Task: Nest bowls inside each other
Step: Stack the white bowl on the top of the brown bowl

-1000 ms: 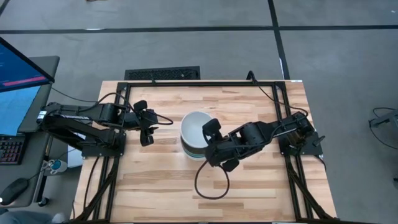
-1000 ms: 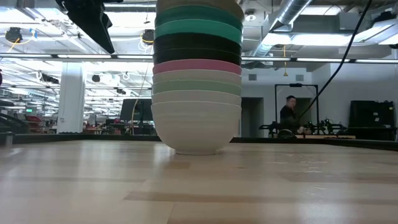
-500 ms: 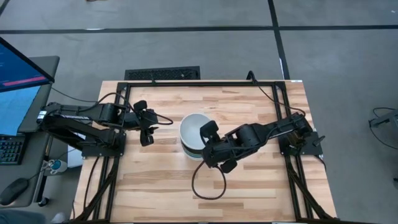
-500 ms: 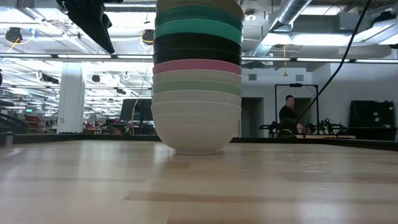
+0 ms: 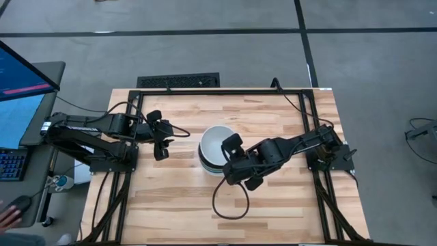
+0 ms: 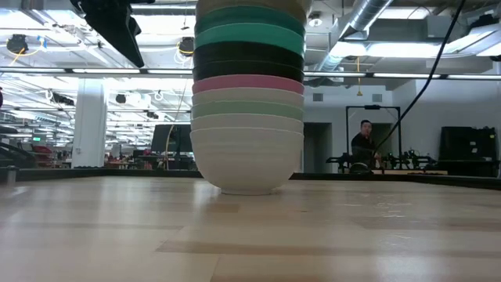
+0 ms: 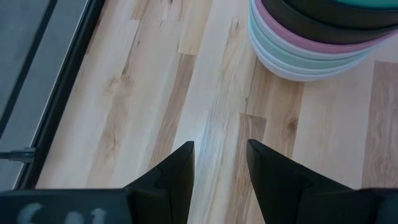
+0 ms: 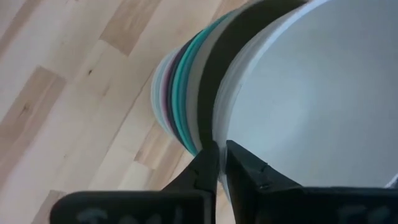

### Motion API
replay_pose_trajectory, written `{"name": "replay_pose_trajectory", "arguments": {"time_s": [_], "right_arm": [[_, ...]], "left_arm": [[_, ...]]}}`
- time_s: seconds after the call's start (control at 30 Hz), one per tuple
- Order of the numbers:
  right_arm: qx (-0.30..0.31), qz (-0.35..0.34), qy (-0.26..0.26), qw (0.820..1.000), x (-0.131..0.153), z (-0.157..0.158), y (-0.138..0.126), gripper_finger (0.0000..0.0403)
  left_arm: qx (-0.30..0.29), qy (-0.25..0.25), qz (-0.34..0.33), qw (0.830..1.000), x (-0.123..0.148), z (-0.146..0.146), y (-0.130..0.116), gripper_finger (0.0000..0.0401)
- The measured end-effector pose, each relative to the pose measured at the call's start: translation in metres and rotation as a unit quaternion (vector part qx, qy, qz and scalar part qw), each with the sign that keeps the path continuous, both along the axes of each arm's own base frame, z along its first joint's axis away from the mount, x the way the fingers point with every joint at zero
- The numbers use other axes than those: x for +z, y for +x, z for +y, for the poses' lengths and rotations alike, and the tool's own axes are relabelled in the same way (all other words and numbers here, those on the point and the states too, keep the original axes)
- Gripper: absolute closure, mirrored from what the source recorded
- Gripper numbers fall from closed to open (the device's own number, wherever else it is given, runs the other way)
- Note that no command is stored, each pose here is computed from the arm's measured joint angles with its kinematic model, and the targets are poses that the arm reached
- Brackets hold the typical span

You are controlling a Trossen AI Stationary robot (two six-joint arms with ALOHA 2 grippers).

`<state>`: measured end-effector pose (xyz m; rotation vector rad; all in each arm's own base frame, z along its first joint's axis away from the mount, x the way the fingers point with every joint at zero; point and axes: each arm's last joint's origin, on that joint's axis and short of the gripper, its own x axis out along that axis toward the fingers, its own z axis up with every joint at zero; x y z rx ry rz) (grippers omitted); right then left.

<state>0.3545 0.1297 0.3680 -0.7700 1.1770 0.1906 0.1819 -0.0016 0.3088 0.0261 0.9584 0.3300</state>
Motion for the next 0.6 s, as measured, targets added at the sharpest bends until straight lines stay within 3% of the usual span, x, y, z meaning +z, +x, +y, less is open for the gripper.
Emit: {"name": "replay_pose_trajectory", "arguments": {"time_s": [0.6], "right_arm": [[-0.003,-0.004,0.031,0.999,0.0002,0.0018,0.0016,0.0355]], "left_arm": [[-0.002,0.001,0.001,1.000,0.0000,0.0000,0.0000,0.0262]]}}
